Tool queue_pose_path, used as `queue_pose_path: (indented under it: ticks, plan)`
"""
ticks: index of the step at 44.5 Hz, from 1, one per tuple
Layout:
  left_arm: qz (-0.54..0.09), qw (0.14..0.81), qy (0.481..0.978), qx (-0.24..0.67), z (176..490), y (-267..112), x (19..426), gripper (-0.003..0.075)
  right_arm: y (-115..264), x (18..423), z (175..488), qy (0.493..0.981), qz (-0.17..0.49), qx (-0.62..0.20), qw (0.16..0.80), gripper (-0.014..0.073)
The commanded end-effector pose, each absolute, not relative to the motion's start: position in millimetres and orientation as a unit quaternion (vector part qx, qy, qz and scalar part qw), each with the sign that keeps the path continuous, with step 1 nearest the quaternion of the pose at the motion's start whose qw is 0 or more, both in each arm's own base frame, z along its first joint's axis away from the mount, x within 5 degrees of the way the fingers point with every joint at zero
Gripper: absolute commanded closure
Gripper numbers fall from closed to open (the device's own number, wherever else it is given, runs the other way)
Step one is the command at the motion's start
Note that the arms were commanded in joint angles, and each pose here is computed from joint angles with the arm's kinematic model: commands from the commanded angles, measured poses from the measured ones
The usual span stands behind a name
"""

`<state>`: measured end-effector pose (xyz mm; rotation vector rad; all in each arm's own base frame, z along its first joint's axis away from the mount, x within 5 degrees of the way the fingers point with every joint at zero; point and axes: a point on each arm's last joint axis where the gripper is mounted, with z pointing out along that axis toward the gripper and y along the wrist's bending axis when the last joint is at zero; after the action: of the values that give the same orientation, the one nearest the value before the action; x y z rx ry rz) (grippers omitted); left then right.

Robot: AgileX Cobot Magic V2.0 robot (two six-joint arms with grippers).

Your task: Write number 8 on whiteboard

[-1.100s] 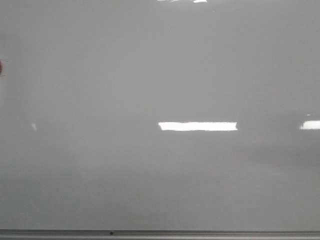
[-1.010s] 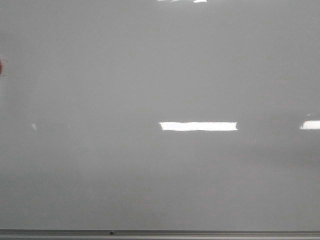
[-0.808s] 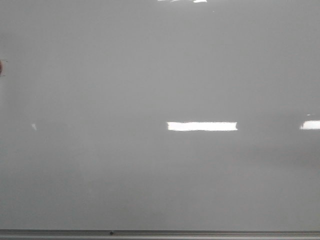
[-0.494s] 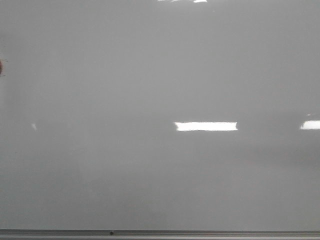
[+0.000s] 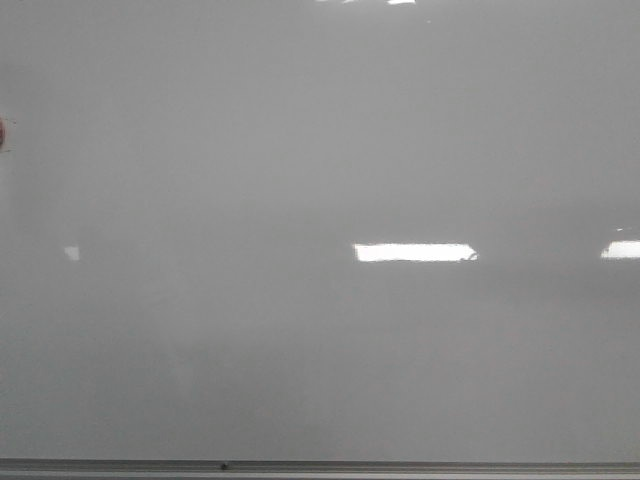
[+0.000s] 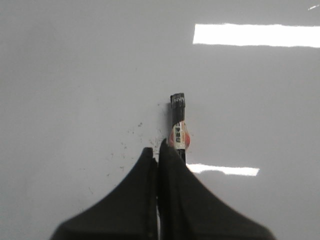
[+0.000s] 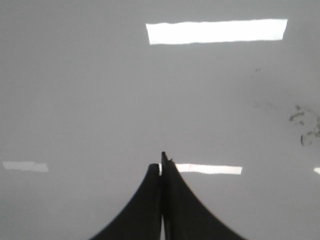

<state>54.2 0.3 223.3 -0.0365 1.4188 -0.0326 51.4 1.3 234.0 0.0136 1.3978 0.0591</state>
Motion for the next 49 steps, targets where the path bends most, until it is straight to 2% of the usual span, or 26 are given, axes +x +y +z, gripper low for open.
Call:
queue_pose_path:
  ticks: [1, 4, 8, 17, 23, 28, 38, 49]
  plan:
    - [-0.025, 0.823, 0.567, -0.016, 268, 0, 41, 0.0739, 1, 38, 276, 0.593, 0.028, 0.006, 0.805, 0.0711]
    - [-0.025, 0.832, 0.553, -0.015, 290, 0, 35, 0.0739, 1, 34, 294, 0.598, 0.028, 0.005, 0.801, 0.0711]
    - [-0.025, 0.829, 0.559, -0.014, 313, 0, 31, 0.0739, 1, 34, 314, 0.614, 0.028, 0.004, 0.789, 0.0711]
    - [-0.025, 0.804, 0.594, -0.013, 358, 0, 36, 0.0739, 2, 48, 351, 0.654, 0.028, 0.003, 0.756, 0.0711]
    - [-0.025, 0.773, 0.634, -0.014, 378, -1, 50, 0.0739, 3, 64, 365, 0.697, 0.028, 0.002, 0.717, 0.0711]
    - [-0.024, 0.731, 0.682, -0.014, 378, -1, 64, 0.0739, 3, 78, 367, 0.727, 0.027, 0.002, 0.686, 0.0711]
    - [-0.023, 0.647, 0.762, -0.015, 358, -1, 92, 0.0739, 4, 101, 354, 0.773, 0.026, 0.002, 0.634, 0.0711]
    - [-0.023, 0.591, 0.806, -0.016, 344, -2, 113, 0.0739, 4, 119, 342, 0.809, 0.016, -0.01, 0.587, 0.0711]
